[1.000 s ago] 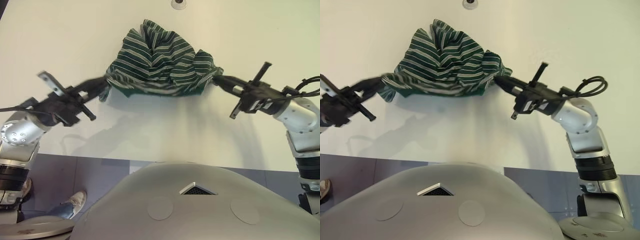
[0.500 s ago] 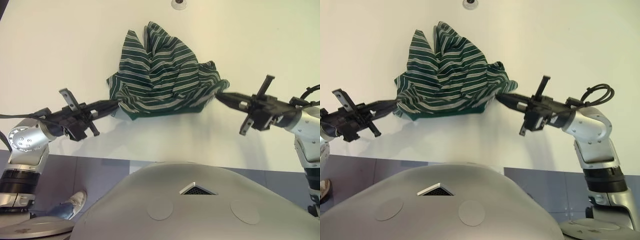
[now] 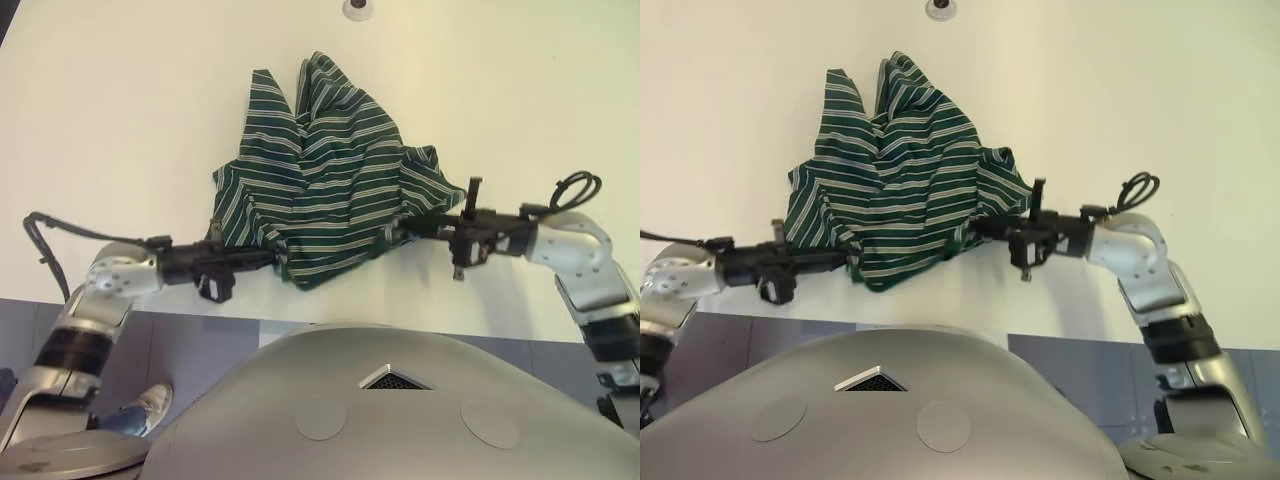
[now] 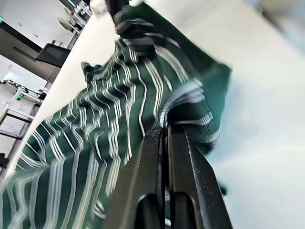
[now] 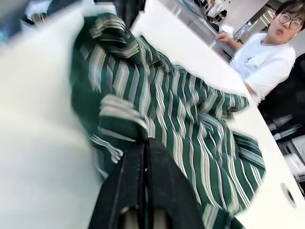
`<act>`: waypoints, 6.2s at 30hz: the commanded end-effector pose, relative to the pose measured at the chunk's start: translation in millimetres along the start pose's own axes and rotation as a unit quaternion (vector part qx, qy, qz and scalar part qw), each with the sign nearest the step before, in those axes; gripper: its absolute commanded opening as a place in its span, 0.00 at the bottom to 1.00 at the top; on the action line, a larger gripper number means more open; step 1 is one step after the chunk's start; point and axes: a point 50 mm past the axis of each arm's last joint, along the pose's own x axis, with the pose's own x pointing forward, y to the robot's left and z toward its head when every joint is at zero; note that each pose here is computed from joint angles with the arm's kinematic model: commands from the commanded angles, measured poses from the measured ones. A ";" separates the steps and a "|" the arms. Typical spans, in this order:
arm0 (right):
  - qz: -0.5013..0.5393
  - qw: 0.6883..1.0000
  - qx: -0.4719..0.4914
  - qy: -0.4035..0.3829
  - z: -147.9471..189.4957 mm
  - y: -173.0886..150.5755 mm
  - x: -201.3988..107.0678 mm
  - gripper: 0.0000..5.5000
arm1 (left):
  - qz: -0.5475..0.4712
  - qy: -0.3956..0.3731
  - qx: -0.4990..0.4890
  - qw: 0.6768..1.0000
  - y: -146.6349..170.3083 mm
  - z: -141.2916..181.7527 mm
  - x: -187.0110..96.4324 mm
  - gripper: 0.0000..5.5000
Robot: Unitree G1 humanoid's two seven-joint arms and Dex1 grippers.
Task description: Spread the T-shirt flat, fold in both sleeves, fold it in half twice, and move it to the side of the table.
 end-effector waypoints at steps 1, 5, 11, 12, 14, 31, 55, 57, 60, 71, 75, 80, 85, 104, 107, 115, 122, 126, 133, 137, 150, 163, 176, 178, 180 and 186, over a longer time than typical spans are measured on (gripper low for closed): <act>-0.058 0.993 -0.046 0.087 -27.6 -29.4 19.5 0.01 | 0.047 0.066 0.027 0.996 29.3 -30.6 13.3 0.00; -0.167 0.977 -0.062 0.115 -38.2 -67.8 42.3 0.01 | 0.231 0.144 0.067 0.960 96.0 -58.1 11.8 0.00; -0.271 0.953 -0.026 0.130 -49.0 -88.3 61.3 0.01 | 0.404 0.197 0.079 0.890 142.2 -70.8 -2.1 0.00; -0.282 0.951 -0.025 0.125 -48.6 -89.5 62.8 0.01 | 0.425 0.199 0.087 0.879 147.3 -70.0 -3.9 0.00; -0.289 0.951 -0.025 0.110 -45.7 -89.5 62.5 0.01 | 0.428 0.179 0.091 0.881 145.2 -65.8 -1.5 0.00; 0.131 0.991 0.038 -0.015 7.5 32.7 -13.2 0.01 | 0.032 -0.061 0.011 0.998 6.4 19.9 -1.0 0.00; -0.176 0.978 0.012 -0.111 29.2 -58.2 -30.7 0.01 | 0.317 -0.143 0.026 0.937 91.0 29.9 -32.1 0.00; -0.220 0.966 0.004 -0.133 37.5 -72.6 -36.6 0.01 | 0.348 -0.157 0.037 0.924 100.5 36.5 -39.3 0.00; -0.269 0.948 -0.001 -0.170 50.5 -87.3 -48.2 0.01 | 0.385 -0.178 0.052 0.904 114.4 46.4 -49.5 0.00; -0.350 0.896 -0.025 -0.273 89.7 -110.5 -82.1 0.01 | 0.443 -0.200 0.125 0.865 148.2 77.9 -67.9 0.00; -0.371 0.877 -0.041 -0.303 105.3 -120.7 -93.2 0.01 | 0.460 -0.193 0.174 0.849 166.6 94.7 -77.1 0.00; -0.378 0.866 -0.054 -0.321 116.0 -126.2 -103.9 0.01 | 0.454 -0.202 0.235 0.835 176.3 121.9 -93.9 0.00; -0.382 0.860 -0.065 -0.333 122.5 -133.5 -107.7 0.01 | 0.450 -0.190 0.268 0.830 188.9 133.2 -98.6 0.00; -0.487 0.867 -0.040 -0.102 80.2 -297.9 -58.4 0.01 | 0.495 0.017 0.195 0.847 354.1 87.9 -56.2 0.00; -0.512 0.856 -0.022 -0.066 84.7 -325.9 -54.4 0.01 | 0.547 0.065 0.131 0.825 380.6 90.5 -57.8 0.00; -0.555 0.830 -0.014 -0.051 96.4 -345.3 -49.4 0.01 | 0.625 0.072 0.100 0.771 404.1 115.0 -62.8 0.00; -0.495 0.868 -0.007 -0.045 59.9 -317.3 -28.9 0.01 | 0.544 0.076 0.083 0.831 374.0 67.5 -34.6 0.00; -0.430 0.900 -0.022 -0.069 38.0 -282.6 -17.9 0.01 | 0.487 0.050 0.079 0.868 339.2 35.2 -17.0 0.00; -0.311 0.944 -0.045 -0.098 30.0 -195.5 -19.5 0.01 | 0.401 -0.043 0.128 0.906 259.4 17.7 -5.5 0.00; -0.238 0.967 -0.028 -0.090 26.4 -142.8 -16.8 0.01 | 0.327 -0.079 0.134 0.932 190.9 22.1 3.3 0.00; 0.005 0.998 0.030 -0.051 11.3 -28.6 -1.2 0.01 | 0.117 -0.110 0.060 0.985 61.8 36.5 22.8 0.00; 0.248 0.961 0.116 -0.023 7.3 59.4 -14.4 0.01 | -0.111 -0.119 -0.016 0.986 -19.5 44.9 18.0 0.00; 0.252 0.952 0.162 -0.058 9.2 60.7 -18.5 0.01 | -0.036 -0.099 -0.075 0.992 2.7 19.3 -10.2 0.00; 0.244 0.955 0.160 -0.060 10.1 57.2 -17.9 0.01 | -0.043 -0.097 -0.073 0.992 0.3 18.0 -6.7 0.00; 0.240 0.956 0.159 -0.062 10.9 55.6 -17.7 0.01 | -0.049 -0.098 -0.070 0.992 -1.6 18.0 -2.5 0.00; 0.213 0.960 0.168 -0.076 13.5 46.6 -15.0 0.06 | -0.099 -0.118 -0.079 0.985 -11.2 27.2 3.6 0.00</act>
